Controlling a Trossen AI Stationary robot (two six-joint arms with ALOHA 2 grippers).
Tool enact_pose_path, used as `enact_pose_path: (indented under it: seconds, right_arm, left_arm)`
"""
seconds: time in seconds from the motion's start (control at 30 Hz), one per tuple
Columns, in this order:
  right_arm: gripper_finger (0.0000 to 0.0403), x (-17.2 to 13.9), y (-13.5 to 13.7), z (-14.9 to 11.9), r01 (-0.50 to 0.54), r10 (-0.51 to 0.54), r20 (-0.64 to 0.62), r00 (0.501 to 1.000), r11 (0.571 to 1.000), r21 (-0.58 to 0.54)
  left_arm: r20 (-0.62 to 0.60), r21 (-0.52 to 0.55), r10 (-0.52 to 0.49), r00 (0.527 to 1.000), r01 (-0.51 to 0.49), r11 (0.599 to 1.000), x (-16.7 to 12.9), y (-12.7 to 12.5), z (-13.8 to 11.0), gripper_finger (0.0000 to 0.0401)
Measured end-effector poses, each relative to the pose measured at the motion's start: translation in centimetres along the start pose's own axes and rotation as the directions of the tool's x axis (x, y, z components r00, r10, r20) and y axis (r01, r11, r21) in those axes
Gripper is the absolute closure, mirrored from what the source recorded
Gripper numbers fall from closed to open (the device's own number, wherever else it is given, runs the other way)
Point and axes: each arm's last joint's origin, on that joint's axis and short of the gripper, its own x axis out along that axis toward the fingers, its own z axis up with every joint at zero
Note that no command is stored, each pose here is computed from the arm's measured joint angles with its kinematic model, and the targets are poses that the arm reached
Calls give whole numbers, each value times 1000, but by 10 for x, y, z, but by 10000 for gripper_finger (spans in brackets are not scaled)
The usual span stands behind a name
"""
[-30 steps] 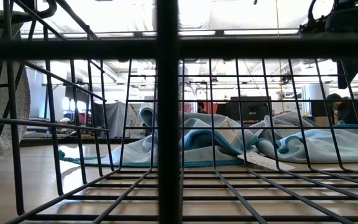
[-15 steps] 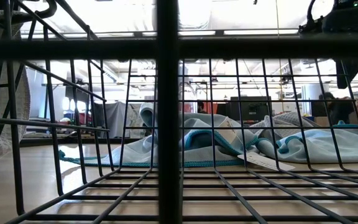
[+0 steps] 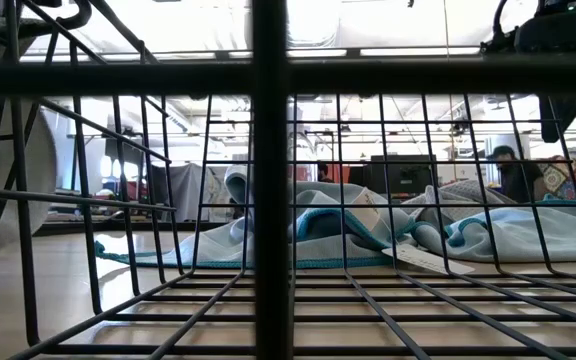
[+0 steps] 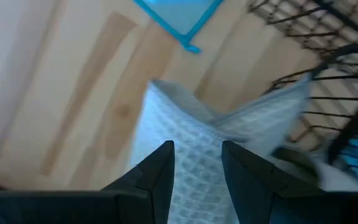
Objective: Sort microfiber towel by color & place in baskets
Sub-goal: Adjust the gray microfiber towel from the left black wire basket
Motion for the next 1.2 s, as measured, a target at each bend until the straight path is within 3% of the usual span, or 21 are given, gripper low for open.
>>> enact_pose_path:
  seconds: [0.17,0.37,0.83,1.07,1.2]
  right_arm:
    - [335,0,0,0,0,0,0,1000,998,-70]
    - [335,0,0,0,-2,2,-4,1000,992,-130]
    - [335,0,0,-1,-1,-1,-13,1000,982,-190]
    - [335,0,0,-1,-15,10,-26,1000,982,-189]
    - [335,0,0,-1,-15,10,-26,1000,982,-189]
  left_arm:
    - [20,-35,-58,998,59,998,0,-6,2,281]
    - [22,-86,-57,998,58,995,0,-5,4,281]
    - [-79,-98,93,993,-100,990,32,-12,4,281]
    - [-113,-131,67,991,-82,988,30,-13,3,289]
    - [-110,-134,61,992,-76,988,28,-14,3,315]
